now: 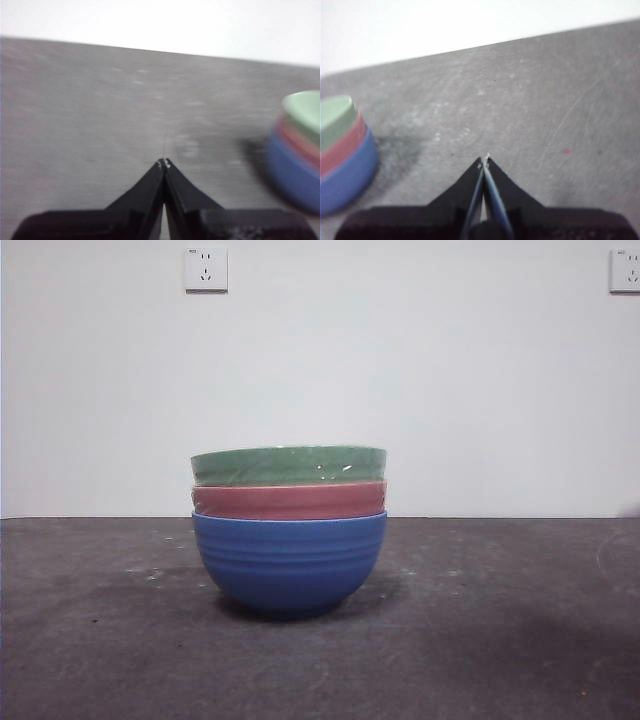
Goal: Pick up the green bowl on the top,put the green bowl on the left,pick up the red bowl in the middle,put the red bowl on the right
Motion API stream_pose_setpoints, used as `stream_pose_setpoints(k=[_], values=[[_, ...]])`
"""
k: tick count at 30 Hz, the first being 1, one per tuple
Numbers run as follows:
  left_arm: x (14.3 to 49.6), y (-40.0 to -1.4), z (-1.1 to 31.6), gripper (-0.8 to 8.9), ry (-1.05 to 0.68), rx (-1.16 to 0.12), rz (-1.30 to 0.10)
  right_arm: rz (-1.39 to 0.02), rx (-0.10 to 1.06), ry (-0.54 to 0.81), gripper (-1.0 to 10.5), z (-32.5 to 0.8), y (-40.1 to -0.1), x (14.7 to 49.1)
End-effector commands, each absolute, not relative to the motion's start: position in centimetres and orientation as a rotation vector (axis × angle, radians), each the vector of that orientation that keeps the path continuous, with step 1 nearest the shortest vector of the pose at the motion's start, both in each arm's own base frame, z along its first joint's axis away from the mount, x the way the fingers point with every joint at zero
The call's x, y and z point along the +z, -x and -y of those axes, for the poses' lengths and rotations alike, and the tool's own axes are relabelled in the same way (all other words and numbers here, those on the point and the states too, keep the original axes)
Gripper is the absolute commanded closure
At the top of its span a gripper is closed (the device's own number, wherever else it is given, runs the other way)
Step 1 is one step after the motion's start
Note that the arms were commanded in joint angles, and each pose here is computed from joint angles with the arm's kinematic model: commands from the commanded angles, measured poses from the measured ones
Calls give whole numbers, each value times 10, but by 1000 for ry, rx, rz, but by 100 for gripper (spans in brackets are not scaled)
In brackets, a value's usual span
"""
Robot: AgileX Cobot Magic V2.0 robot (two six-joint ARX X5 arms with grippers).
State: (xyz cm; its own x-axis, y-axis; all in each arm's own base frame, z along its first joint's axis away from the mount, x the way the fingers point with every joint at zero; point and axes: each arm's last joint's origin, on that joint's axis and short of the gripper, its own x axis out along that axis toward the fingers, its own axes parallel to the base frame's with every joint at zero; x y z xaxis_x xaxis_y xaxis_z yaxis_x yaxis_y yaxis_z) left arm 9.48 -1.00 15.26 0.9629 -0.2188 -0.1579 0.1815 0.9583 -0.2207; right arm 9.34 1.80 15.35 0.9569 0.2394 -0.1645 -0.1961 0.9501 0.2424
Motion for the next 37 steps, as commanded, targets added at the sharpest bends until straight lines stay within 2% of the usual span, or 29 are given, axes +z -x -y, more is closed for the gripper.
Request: stream_pose_setpoints(k=[1, 7, 16, 21, 28, 33, 37], values=[[148, -95, 12, 818, 413, -271, -228, -221, 202, -410, 944, -18, -94, 149], [155, -94, 15, 821, 444, -353, -219, -217, 203, -469, 955, -18, -93, 155], [207, -86, 14, 821, 455, -326, -238, -227, 199, -461, 958, -17, -87, 213], [243, -93, 15, 821, 410, -351, -246, -218, 210, -371, 958, -18, -91, 258], [287, -115, 19, 821, 296, -496, -328, -313, 224, -196, 949, -21, -108, 308], [310, -134, 23, 821, 202, -600, -426, -418, 345, -48, 947, -27, -127, 333], [325, -148, 28, 817, 113, -660, -506, -522, 457, 39, 947, -32, -143, 340]])
